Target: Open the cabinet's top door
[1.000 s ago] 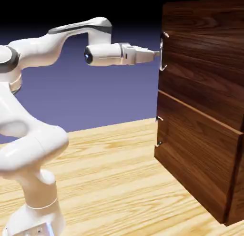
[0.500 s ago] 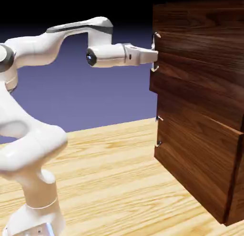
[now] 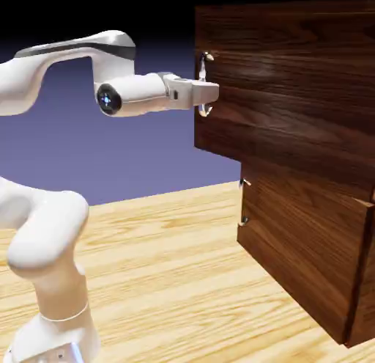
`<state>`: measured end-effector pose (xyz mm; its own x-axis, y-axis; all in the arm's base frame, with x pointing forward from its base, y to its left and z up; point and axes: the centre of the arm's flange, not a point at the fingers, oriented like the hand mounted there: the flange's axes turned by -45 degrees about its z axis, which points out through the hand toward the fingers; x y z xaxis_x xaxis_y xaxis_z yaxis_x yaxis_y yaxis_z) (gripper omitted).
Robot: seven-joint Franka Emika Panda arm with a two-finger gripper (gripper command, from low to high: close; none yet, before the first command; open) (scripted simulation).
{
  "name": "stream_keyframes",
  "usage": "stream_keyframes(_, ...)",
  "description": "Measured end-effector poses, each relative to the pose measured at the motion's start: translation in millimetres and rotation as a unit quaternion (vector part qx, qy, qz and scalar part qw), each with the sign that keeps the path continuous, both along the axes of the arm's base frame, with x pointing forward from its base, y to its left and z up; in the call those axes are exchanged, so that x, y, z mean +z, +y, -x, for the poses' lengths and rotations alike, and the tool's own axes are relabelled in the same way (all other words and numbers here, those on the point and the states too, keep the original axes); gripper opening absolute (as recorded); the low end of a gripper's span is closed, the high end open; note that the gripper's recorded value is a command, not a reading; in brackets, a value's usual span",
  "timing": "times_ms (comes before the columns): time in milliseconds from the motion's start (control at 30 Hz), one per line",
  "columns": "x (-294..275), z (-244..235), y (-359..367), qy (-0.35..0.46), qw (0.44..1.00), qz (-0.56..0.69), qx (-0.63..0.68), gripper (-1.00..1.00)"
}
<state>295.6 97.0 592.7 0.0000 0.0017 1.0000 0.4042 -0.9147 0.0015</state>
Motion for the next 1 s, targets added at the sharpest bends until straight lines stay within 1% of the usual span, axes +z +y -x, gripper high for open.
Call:
stream_keyframes(233, 0, 46, -48, 0.000, 0.998, 0.000, 0.070, -1.00)
stream_keyframes(467, 0, 81, -95, 0.000, 0.991, 0.000, 0.132, -1.00)
stream_keyframes(833, 0, 120, -169, 0.000, 0.975, 0.000, 0.220, -1.00)
stream_keyframes(1000, 1, 128, -180, 0.004, 0.973, 0.004, 0.233, -1.00)
